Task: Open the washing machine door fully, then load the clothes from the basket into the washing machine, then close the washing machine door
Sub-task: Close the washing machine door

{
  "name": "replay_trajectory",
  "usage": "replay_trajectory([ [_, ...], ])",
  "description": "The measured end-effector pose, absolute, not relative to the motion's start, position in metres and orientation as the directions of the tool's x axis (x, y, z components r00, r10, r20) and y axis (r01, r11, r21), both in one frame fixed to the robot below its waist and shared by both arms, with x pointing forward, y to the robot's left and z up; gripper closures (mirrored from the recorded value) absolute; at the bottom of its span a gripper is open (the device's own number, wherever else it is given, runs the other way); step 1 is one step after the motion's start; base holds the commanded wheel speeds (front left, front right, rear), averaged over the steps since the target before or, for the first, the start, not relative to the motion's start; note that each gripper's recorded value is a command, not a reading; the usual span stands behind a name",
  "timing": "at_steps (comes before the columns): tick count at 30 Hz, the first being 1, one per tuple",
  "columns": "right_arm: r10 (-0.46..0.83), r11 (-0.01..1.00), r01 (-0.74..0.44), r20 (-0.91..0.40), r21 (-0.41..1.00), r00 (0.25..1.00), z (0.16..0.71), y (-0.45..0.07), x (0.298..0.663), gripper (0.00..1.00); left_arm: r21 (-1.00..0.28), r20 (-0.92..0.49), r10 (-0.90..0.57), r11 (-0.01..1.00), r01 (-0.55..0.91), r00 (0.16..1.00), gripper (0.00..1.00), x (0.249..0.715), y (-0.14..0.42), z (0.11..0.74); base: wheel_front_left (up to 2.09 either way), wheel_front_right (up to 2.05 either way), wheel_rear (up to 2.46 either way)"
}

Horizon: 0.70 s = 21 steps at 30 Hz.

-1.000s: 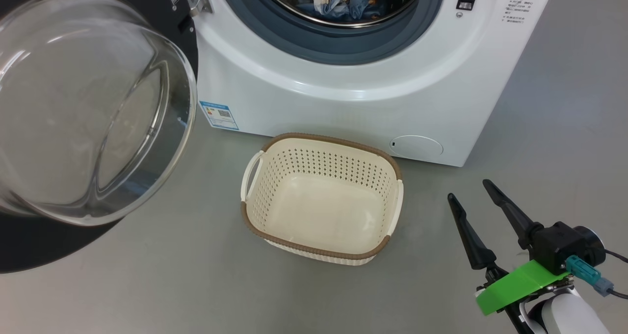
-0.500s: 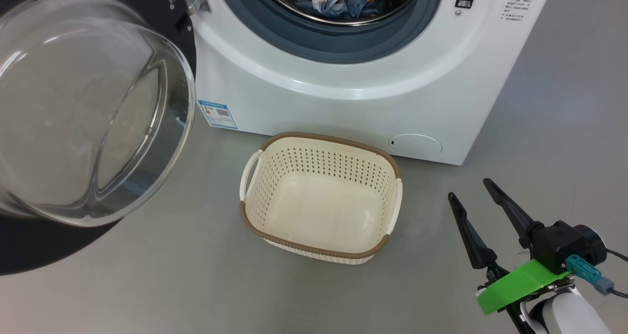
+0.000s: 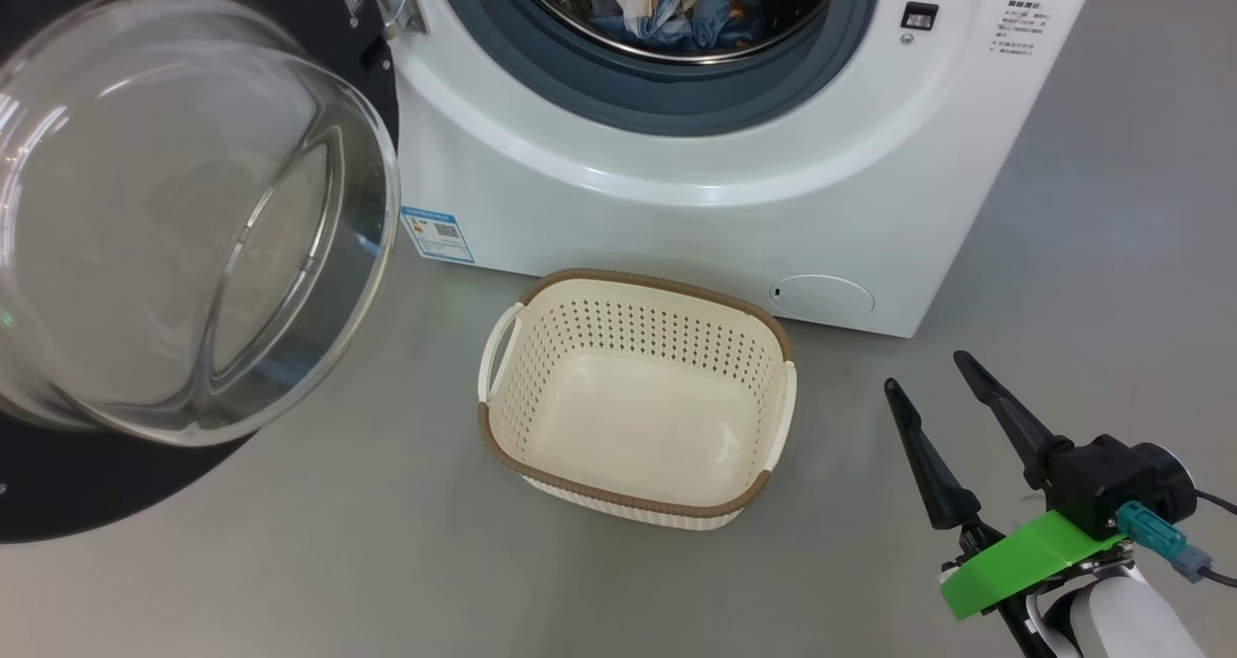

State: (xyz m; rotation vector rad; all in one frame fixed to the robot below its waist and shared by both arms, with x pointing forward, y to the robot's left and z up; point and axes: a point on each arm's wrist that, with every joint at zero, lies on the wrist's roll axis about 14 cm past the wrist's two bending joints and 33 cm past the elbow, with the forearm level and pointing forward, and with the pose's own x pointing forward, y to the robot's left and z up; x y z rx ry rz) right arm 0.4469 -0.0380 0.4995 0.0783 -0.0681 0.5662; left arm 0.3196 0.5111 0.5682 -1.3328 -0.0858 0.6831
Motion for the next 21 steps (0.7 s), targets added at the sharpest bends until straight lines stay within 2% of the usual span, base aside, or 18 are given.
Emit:
replay_trajectory([
  [21,0.545,0.832,-0.554,0.130,0.042,0.828,0.520,-0.029,0.439,0.00,-0.915,-0.316,0.393,0.115,-0.387,0.863,1.00,0.312,0.479,0.567,0.00,0.00,0.00],
])
